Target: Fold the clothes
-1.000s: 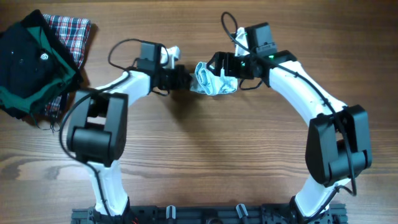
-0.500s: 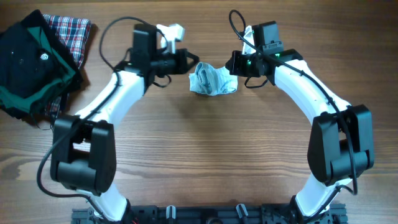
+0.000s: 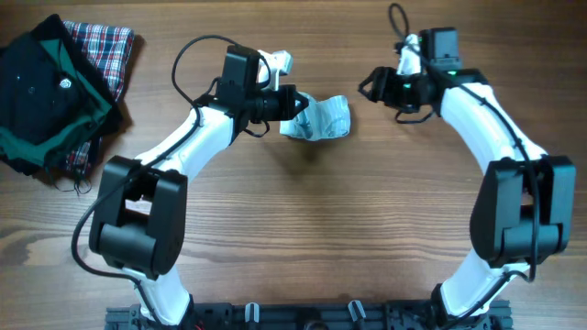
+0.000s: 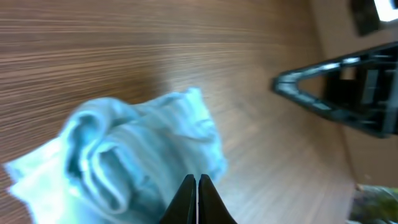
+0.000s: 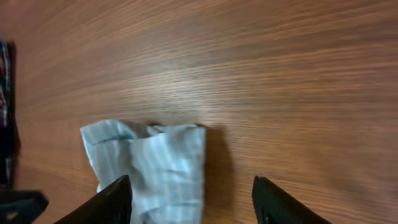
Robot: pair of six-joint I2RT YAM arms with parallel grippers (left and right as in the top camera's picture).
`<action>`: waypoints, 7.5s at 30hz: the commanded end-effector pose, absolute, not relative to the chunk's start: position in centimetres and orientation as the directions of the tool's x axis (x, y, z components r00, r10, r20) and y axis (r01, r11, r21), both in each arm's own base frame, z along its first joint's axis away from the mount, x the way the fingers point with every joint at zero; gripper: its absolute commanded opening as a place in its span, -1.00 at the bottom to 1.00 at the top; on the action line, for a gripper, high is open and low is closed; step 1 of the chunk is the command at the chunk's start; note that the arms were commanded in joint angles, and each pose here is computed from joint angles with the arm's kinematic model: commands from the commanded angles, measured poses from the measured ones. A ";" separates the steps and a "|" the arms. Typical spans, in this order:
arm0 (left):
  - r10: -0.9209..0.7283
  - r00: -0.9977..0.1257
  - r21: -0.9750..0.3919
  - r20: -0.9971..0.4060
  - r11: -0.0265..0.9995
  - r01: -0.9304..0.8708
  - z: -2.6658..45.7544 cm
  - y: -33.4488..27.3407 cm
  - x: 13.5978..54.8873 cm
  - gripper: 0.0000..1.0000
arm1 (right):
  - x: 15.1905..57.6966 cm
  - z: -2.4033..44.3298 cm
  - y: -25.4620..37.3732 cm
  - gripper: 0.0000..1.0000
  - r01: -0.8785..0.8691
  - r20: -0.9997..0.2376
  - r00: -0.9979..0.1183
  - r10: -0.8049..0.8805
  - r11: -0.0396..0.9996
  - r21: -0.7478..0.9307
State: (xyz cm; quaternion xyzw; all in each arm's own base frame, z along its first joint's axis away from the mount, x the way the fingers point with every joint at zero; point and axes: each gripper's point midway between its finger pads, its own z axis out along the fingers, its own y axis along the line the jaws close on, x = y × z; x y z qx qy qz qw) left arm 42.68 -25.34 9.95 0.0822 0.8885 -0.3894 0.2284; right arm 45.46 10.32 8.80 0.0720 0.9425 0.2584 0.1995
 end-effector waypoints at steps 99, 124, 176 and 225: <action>0.067 -0.817 -0.274 -0.573 0.924 0.267 7.1 -22.4 44.2 -0.92 | 44.3 7.9 10.0 0.83 0.005 -0.300 -0.937 0.179 0.866 0.500; 0.025 -0.822 0.001 -0.569 1.000 0.030 7.1 -11.9 45.8 0.09 | 44.6 8.6 10.9 0.84 -0.044 -0.322 -0.934 0.155 0.844 0.534; -0.340 -0.856 -0.710 -0.388 0.703 0.043 14.1 -13.6 47.5 -0.92 | 43.2 8.7 25.9 -0.91 -0.410 -0.506 -0.862 -0.016 0.610 0.678; -0.245 -0.890 -0.689 -0.386 0.718 0.101 13.3 -14.3 45.9 -0.92 | 44.2 7.8 30.0 -0.91 -0.512 -0.528 -0.847 -0.062 0.359 0.780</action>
